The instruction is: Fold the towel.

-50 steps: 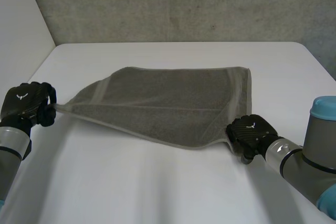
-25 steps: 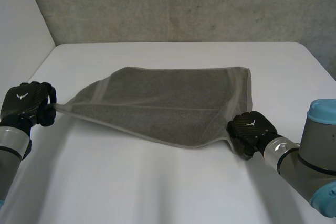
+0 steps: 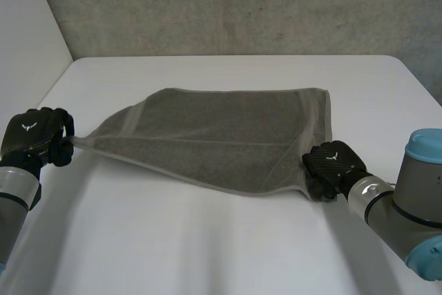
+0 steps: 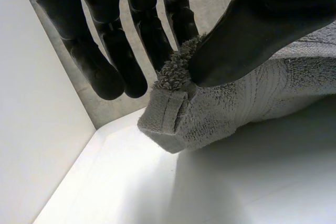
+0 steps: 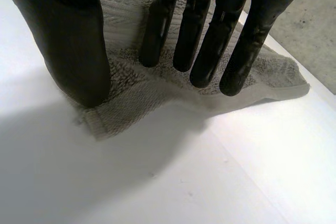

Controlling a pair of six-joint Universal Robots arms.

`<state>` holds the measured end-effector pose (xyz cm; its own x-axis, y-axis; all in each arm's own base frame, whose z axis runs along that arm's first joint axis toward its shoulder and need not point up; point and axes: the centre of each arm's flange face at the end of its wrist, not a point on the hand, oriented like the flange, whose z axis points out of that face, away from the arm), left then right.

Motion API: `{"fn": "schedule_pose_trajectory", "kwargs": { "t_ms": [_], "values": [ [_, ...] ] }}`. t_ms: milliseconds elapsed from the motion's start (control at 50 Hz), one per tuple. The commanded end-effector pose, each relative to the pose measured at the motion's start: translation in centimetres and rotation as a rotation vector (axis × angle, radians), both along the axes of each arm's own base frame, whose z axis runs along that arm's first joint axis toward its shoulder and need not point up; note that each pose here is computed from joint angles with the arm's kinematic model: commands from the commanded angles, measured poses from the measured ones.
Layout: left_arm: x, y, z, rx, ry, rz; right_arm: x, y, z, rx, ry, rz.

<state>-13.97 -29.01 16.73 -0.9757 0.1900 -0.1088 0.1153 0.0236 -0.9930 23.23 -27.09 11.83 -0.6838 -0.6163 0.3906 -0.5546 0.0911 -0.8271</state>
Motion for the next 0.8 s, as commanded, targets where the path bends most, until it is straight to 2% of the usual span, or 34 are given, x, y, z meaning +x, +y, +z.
{"fn": "schedule_pose_trajectory", "kwargs": {
  "t_ms": [20,640,800],
  "values": [
    [0.0,0.0,0.0,0.0,0.0,0.0,0.0,-0.2,0.1,-0.009,-0.001,-0.003],
    [0.0,0.0,0.0,0.001,0.0,-0.001,0.1,-0.6,-0.2,-0.01,-0.005,-0.008],
    [-0.1,0.1,0.0,0.001,0.0,-0.003,-0.3,-1.0,2.8,-0.092,-0.036,-0.032]
  ]
}}
